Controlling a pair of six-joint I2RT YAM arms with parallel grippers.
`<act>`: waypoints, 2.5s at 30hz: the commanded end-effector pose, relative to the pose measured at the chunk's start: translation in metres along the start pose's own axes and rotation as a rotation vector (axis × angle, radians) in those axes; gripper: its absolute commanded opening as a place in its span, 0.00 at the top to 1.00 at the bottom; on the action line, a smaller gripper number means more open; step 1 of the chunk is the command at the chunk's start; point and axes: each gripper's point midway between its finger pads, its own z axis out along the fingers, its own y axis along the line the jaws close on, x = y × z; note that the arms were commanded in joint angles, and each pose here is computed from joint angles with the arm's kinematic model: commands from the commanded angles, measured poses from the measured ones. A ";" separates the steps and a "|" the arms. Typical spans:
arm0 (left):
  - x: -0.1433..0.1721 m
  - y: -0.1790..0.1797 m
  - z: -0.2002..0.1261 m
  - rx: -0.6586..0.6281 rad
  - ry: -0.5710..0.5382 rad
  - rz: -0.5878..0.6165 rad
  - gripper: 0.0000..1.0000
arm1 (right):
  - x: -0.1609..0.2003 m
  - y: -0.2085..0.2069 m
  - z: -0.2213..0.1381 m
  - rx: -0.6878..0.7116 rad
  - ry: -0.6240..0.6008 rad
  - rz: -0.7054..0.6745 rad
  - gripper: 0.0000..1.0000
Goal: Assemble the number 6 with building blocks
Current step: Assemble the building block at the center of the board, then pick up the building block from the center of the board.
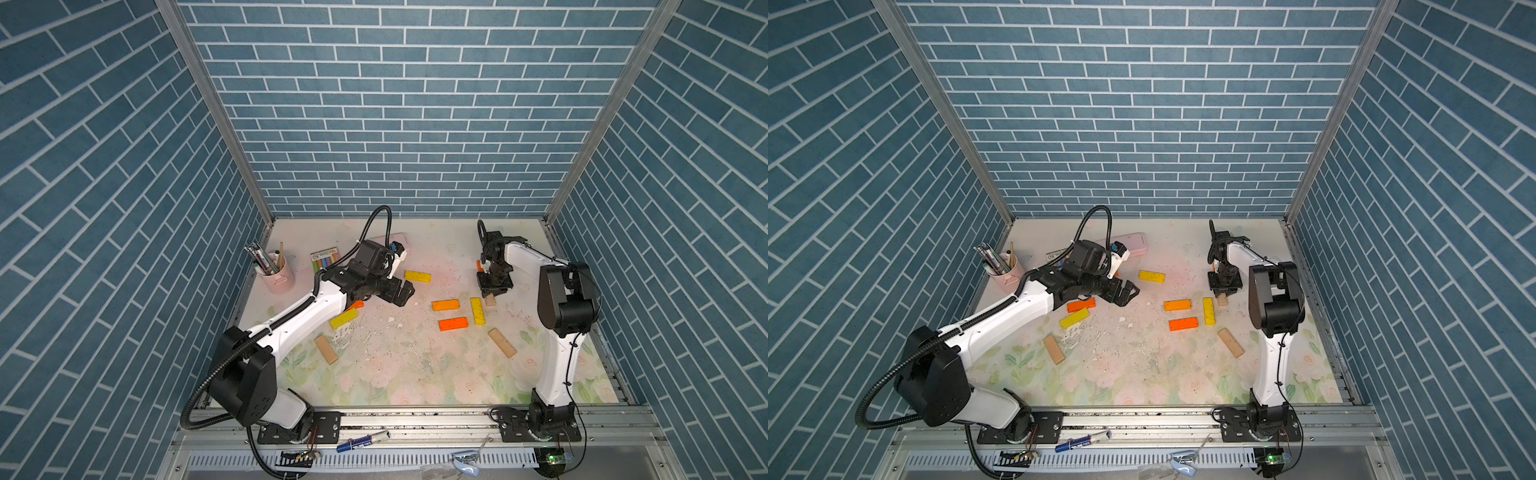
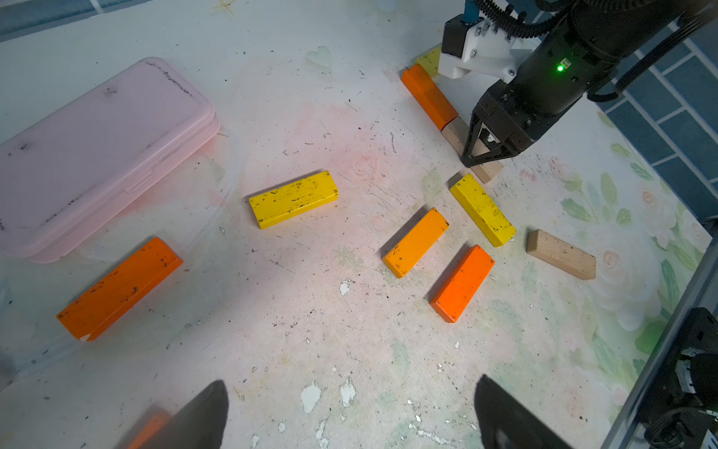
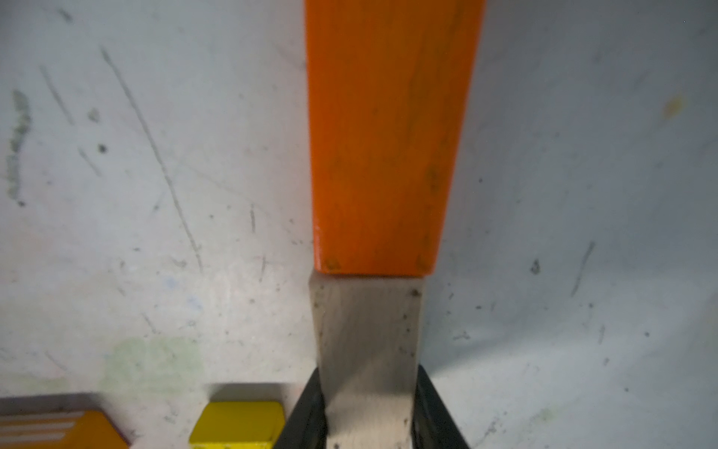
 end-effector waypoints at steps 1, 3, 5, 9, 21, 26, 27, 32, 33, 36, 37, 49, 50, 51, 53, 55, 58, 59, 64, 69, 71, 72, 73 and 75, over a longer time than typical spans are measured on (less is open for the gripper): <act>-0.004 -0.005 -0.006 0.005 -0.023 0.015 0.01 | 0.009 0.003 0.027 0.008 0.068 0.028 0.68; -0.004 -0.005 -0.007 0.005 -0.023 0.015 0.01 | 0.009 0.003 0.027 0.008 0.068 0.031 0.68; -0.004 -0.005 -0.007 0.004 -0.025 0.018 0.01 | 0.009 0.003 0.027 0.011 0.071 0.035 0.68; -0.004 -0.005 -0.007 0.005 -0.024 0.017 0.01 | 0.010 0.004 0.027 0.008 0.072 0.038 0.68; -0.004 -0.003 -0.008 -0.008 -0.023 0.022 0.01 | -0.012 0.005 -0.010 0.009 -0.017 0.018 0.46; -0.004 -0.001 -0.009 -0.020 -0.020 0.020 0.01 | -0.029 0.006 -0.058 -0.002 -0.132 0.030 0.44; -0.004 -0.001 -0.010 -0.023 -0.021 0.021 0.01 | -0.029 0.006 -0.068 0.001 -0.156 0.039 0.44; -0.005 0.006 -0.014 -0.068 -0.023 0.017 0.01 | -0.012 -0.001 -0.102 0.027 -0.245 0.097 0.46; -0.006 0.008 -0.016 -0.080 -0.027 0.017 0.01 | -0.004 -0.002 -0.109 0.025 -0.267 0.120 0.46; -0.007 0.011 -0.019 -0.106 -0.033 0.017 0.01 | 0.022 -0.001 -0.117 0.015 -0.299 0.161 0.48; -0.007 0.012 -0.020 -0.111 -0.035 0.017 0.01 | 0.032 -0.002 -0.118 0.019 -0.309 0.176 0.48; -0.015 0.004 -0.028 -0.075 -0.077 -0.002 0.01 | 0.131 0.011 -0.089 -0.105 -0.313 0.251 0.47; -0.015 0.004 -0.027 -0.072 -0.079 -0.004 0.01 | 0.132 0.012 -0.086 -0.113 -0.314 0.255 0.48; -0.015 0.003 -0.027 -0.067 -0.079 -0.005 0.01 | 0.132 0.016 -0.082 -0.130 -0.308 0.249 0.47; -0.014 0.003 -0.025 -0.063 -0.074 -0.008 0.01 | 0.131 0.019 -0.077 -0.140 -0.298 0.245 0.47; -0.015 0.002 -0.025 -0.058 -0.075 -0.010 0.01 | 0.128 0.024 -0.072 -0.154 -0.288 0.230 0.47; -0.015 0.002 -0.024 -0.058 -0.074 -0.014 0.01 | 0.114 0.032 -0.065 -0.171 -0.286 0.222 0.48; -0.014 0.002 -0.023 -0.059 -0.070 -0.014 0.01 | 0.107 0.035 -0.062 -0.170 -0.287 0.219 0.48; -0.013 0.004 -0.025 -0.070 -0.068 -0.008 0.01 | 0.084 0.044 -0.051 -0.169 -0.267 0.194 0.48; -0.013 0.006 -0.025 -0.080 -0.067 -0.006 0.01 | 0.065 0.048 -0.043 -0.145 -0.245 0.171 0.49; -0.013 0.005 -0.025 -0.078 -0.065 -0.007 0.01 | 0.061 0.049 -0.040 -0.141 -0.234 0.168 0.49; -0.013 0.005 -0.025 -0.077 -0.064 -0.006 0.01 | 0.059 0.049 -0.037 -0.139 -0.227 0.166 0.49; -0.012 0.005 -0.025 -0.078 -0.064 -0.005 0.01 | 0.058 0.049 -0.035 -0.136 -0.222 0.166 0.49; -0.013 0.006 -0.025 -0.084 -0.064 -0.002 0.01 | 0.057 0.050 -0.030 -0.133 -0.209 0.165 0.49</act>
